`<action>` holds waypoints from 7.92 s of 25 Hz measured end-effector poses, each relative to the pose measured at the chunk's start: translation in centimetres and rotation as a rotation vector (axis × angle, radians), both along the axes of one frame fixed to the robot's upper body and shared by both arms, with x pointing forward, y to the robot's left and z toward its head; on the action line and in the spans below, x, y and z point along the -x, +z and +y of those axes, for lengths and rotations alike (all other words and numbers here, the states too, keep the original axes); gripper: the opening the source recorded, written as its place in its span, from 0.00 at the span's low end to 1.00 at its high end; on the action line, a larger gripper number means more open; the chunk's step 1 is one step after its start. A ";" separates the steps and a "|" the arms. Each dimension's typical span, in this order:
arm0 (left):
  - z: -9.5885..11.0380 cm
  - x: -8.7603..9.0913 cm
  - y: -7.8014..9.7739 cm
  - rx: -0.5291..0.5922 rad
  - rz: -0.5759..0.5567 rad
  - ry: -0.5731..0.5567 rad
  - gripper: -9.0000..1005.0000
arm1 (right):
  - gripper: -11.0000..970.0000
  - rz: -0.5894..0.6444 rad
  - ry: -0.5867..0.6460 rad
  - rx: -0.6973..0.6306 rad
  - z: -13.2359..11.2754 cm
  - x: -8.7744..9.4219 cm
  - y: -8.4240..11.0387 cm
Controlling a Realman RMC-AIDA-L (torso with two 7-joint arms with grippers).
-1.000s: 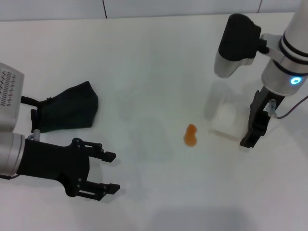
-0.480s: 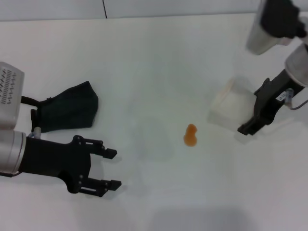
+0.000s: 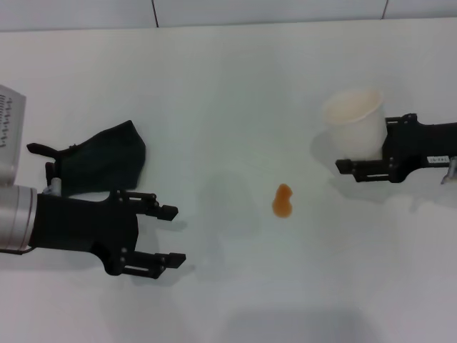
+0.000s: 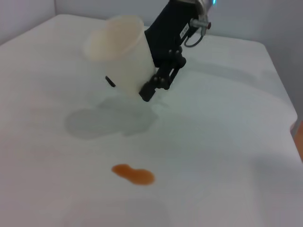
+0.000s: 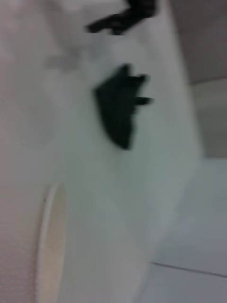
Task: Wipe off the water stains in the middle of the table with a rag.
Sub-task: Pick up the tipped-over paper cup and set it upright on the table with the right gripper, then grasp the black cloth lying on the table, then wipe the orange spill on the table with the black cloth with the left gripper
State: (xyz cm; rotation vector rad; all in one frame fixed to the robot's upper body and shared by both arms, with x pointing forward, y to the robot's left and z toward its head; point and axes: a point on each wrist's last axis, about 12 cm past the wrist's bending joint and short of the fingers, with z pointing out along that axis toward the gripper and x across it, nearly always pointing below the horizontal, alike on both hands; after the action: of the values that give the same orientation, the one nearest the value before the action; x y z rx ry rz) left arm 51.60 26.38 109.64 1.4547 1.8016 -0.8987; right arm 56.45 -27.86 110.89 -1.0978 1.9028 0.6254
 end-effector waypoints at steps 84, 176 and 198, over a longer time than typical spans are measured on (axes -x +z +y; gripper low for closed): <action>0.1 0.2 0.5 -0.029 -0.003 -0.011 0.75 | 0.89 -0.094 -0.132 -0.127 -5.8 8.4 -8.7; 5.3 -8.3 -0.2 -0.362 0.016 0.408 0.64 | 0.79 0.062 0.355 0.163 -0.8 0.4 8.1; 5.0 -8.2 -0.5 -0.380 0.041 0.409 0.12 | 0.79 0.038 0.329 0.173 -0.8 -0.1 8.1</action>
State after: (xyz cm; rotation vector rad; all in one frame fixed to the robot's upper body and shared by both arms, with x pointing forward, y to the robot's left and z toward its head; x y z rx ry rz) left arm 59.84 31.36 109.11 1.2115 2.2794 -0.3962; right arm 56.55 -28.63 119.02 -1.5390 1.8500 0.6732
